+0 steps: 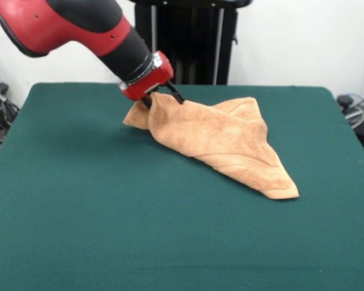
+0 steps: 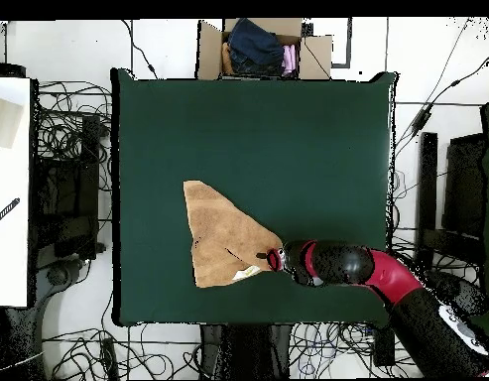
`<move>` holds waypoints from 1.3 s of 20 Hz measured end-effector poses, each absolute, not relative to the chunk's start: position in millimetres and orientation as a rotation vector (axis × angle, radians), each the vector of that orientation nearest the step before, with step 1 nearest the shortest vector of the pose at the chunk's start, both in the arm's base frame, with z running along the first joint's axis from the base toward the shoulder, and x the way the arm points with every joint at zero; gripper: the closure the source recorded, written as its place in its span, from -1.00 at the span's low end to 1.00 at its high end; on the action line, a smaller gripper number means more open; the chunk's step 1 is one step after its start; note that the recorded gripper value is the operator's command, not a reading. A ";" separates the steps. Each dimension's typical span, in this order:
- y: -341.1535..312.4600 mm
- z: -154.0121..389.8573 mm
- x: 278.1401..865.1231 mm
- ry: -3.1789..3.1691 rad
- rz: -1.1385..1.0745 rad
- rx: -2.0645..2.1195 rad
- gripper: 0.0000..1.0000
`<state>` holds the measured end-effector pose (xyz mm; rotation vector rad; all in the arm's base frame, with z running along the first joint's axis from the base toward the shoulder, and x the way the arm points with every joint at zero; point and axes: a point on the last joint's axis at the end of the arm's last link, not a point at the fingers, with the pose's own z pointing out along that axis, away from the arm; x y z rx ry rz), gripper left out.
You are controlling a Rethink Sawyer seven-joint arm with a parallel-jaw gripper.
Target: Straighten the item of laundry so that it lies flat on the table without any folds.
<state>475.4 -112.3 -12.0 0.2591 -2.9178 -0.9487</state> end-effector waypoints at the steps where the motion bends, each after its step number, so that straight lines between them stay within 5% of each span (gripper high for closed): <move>1: -109.1 -12.8 475.4 -2.913 -0.954 0.264 -1.00; 26: -99.7 -15.8 479.0 -2.905 -0.959 0.284 -1.00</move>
